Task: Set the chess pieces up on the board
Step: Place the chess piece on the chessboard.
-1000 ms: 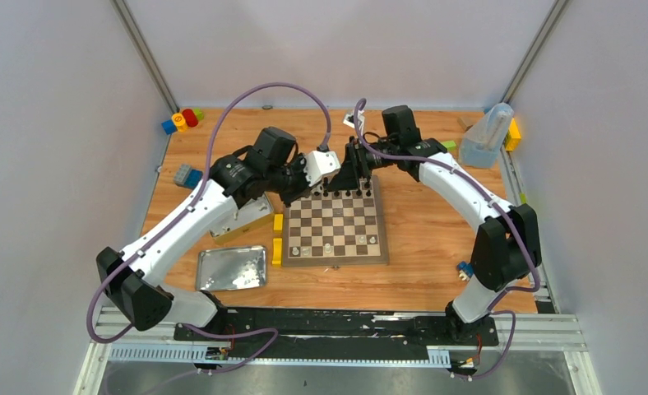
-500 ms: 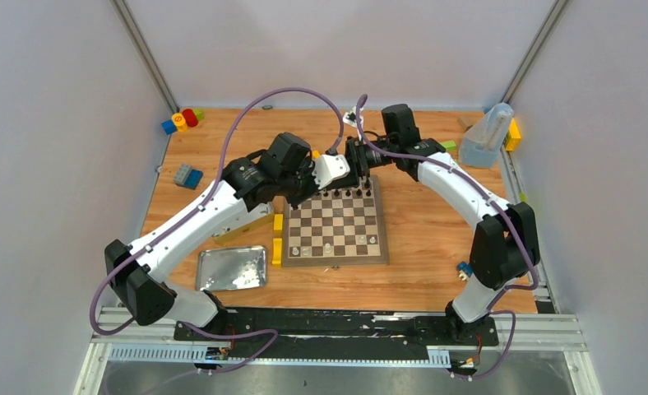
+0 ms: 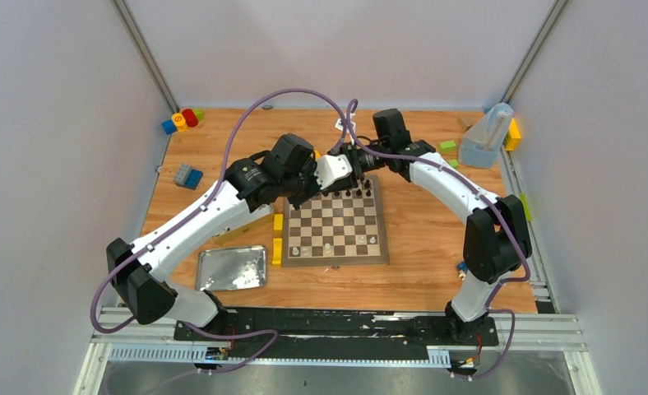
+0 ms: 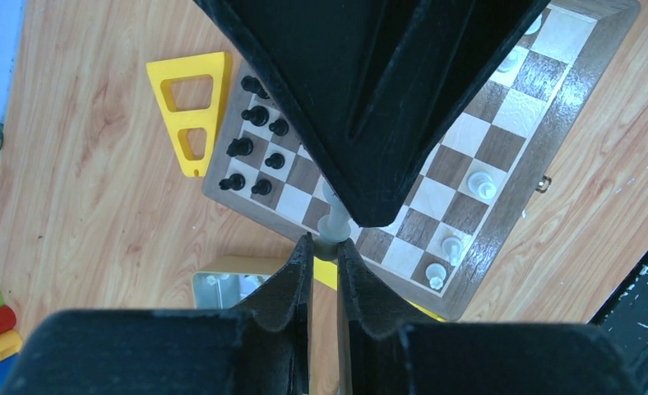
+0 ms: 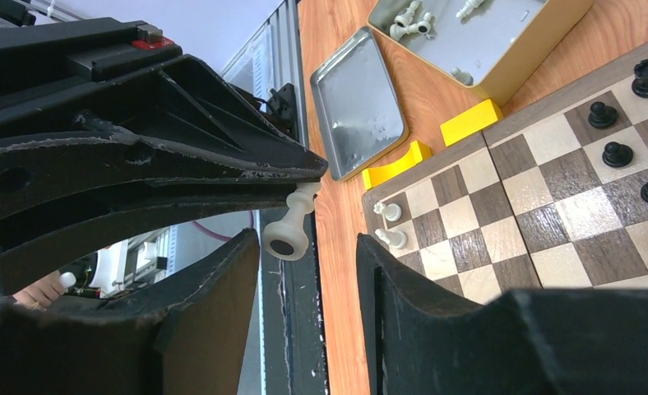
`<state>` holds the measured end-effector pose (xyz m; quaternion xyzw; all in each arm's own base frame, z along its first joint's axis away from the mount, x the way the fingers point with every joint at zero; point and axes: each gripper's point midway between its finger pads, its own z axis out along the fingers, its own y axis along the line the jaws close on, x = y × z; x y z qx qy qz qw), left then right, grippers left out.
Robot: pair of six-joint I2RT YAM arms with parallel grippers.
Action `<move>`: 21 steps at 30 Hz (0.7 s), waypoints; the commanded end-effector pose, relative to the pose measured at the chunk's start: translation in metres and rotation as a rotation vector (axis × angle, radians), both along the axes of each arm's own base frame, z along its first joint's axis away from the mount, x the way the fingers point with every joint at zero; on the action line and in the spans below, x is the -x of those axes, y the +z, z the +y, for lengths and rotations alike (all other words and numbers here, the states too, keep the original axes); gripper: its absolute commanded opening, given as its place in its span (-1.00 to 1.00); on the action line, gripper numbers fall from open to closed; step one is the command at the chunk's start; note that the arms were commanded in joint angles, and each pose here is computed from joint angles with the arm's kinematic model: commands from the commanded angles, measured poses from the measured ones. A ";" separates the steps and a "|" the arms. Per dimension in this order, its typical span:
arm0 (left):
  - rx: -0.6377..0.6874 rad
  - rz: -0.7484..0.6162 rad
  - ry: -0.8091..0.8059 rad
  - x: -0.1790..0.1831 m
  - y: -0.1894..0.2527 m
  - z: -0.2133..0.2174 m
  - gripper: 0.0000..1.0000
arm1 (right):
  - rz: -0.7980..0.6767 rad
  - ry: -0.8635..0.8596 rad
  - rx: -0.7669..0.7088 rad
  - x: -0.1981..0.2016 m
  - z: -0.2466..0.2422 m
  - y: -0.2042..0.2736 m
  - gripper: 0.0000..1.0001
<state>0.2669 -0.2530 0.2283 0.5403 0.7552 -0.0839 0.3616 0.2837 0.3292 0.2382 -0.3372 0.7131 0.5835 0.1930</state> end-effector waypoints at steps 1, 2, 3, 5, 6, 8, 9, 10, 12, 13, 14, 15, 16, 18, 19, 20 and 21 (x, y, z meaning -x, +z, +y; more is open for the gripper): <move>0.059 -0.043 0.012 -0.006 0.022 -0.011 -0.86 | -0.045 0.027 -0.037 -0.001 0.009 0.014 -0.08; 0.056 -0.043 0.012 -0.006 0.021 -0.011 -0.86 | -0.043 0.030 -0.037 0.000 0.010 0.013 -0.12; 0.055 -0.043 0.011 -0.006 0.021 -0.011 -0.86 | -0.043 0.033 -0.037 0.000 0.011 0.013 -0.15; 0.051 -0.043 0.011 -0.006 0.020 -0.011 -0.86 | -0.042 0.039 -0.038 0.001 0.012 0.013 -0.23; 0.048 -0.044 0.010 -0.006 0.020 -0.011 -0.86 | -0.043 0.041 -0.038 0.002 0.013 0.013 -0.26; 0.045 -0.044 0.008 -0.006 0.019 -0.012 -0.86 | -0.042 0.045 -0.040 0.002 0.013 0.014 -0.33; 0.043 -0.044 0.006 -0.006 0.019 -0.012 -0.86 | -0.041 0.048 -0.041 0.003 0.014 0.014 -0.36; 0.040 -0.043 0.006 -0.006 0.018 -0.012 -0.86 | -0.040 0.048 -0.042 0.003 0.014 0.014 -0.41; 0.036 -0.044 0.007 -0.006 0.018 -0.013 -0.85 | -0.039 0.047 -0.042 0.002 0.014 0.014 -0.47; 0.036 -0.044 0.008 -0.006 0.018 -0.013 -0.83 | -0.039 0.049 -0.042 0.003 0.014 0.015 -0.49; 0.036 -0.044 0.008 -0.006 0.018 -0.013 -0.82 | -0.037 0.050 -0.043 0.003 0.013 0.014 -0.54; 0.033 -0.045 0.010 -0.006 0.017 -0.013 -0.78 | -0.040 0.052 -0.044 0.004 0.013 0.015 -0.60; 0.034 -0.046 0.011 -0.006 0.017 -0.013 -0.71 | -0.042 0.052 -0.045 0.004 0.013 0.015 -0.66; 0.035 -0.050 0.014 -0.007 0.018 -0.013 -0.53 | -0.048 0.051 -0.044 0.004 0.013 0.015 -0.79; 0.040 -0.054 0.017 -0.008 0.019 -0.013 -0.45 | -0.051 0.049 -0.044 0.004 0.012 0.016 -0.84; 0.044 -0.057 0.019 -0.008 0.020 -0.013 -0.30 | -0.055 0.046 -0.045 0.004 0.011 0.016 -0.88; 0.055 -0.065 0.022 -0.008 0.023 -0.013 -0.22 | -0.057 0.043 -0.044 0.004 0.009 0.016 -0.92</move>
